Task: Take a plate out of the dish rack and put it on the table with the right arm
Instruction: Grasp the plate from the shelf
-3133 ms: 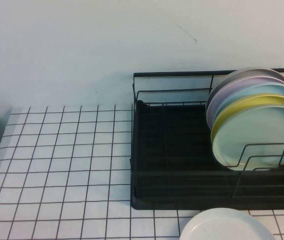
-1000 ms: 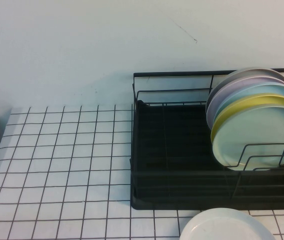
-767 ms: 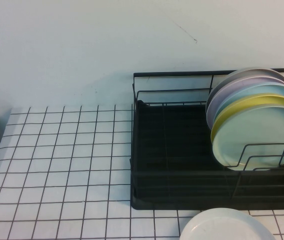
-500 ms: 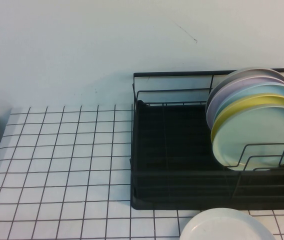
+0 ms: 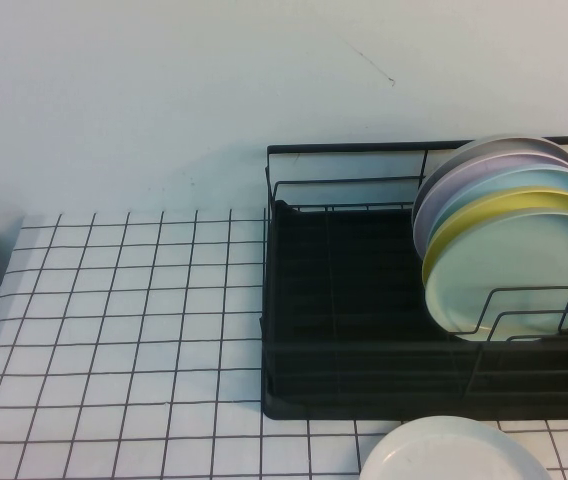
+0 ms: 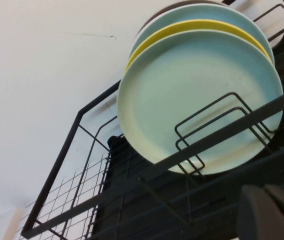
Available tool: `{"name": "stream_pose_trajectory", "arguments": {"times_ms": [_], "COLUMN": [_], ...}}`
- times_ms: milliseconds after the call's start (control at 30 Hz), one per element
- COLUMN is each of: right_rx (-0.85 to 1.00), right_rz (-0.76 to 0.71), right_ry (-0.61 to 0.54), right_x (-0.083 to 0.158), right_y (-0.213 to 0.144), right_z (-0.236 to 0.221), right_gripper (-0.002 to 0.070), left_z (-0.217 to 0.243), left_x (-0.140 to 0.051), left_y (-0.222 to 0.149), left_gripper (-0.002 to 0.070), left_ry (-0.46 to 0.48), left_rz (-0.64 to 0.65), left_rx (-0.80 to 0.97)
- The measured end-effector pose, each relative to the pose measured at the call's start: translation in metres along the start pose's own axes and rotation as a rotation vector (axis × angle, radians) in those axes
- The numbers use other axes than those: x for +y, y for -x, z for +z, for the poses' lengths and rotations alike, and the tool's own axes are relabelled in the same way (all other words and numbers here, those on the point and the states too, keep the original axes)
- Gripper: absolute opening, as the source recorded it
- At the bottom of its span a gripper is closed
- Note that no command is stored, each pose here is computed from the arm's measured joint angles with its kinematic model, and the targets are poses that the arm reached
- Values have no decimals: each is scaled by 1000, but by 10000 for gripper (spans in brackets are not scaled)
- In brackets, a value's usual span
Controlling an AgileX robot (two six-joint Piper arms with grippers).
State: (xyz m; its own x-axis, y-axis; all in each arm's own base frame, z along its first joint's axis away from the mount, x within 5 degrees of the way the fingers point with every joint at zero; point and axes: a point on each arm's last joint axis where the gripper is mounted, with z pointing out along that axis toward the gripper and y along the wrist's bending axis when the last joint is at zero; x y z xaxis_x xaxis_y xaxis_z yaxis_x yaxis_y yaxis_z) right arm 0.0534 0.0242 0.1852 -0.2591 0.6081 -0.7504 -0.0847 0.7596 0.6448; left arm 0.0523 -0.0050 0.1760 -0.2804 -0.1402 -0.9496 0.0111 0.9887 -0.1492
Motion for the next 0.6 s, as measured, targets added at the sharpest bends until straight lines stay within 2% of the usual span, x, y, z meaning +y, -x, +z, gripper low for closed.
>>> {"name": "stream_pose_trajectory", "arguments": {"times_ms": [167,267,467,533,600], "right_rx": [-23,3,137,190,252], "right_rz": [-138,-277,-733,-835,-928], "right_ry": [53,75,167,202,236], "right_x": [25,47,90,98,101], "right_y": [24,47,95,107,116], "right_z": [-6,-6,14,25,42], "right_gripper": [-2,-2,1,23,79], "left_z": [0,0,0,0,0], "left_x": [0,0,0,0,0], "left_y": [0,0,0,0,0], "left_gripper": [-3,-3,-3,-3,-3], "left_ry": [0,0,0,0,0], "left_rz": [0,0,0,0,0], "left_rx": [0,0,0,0,0]}}
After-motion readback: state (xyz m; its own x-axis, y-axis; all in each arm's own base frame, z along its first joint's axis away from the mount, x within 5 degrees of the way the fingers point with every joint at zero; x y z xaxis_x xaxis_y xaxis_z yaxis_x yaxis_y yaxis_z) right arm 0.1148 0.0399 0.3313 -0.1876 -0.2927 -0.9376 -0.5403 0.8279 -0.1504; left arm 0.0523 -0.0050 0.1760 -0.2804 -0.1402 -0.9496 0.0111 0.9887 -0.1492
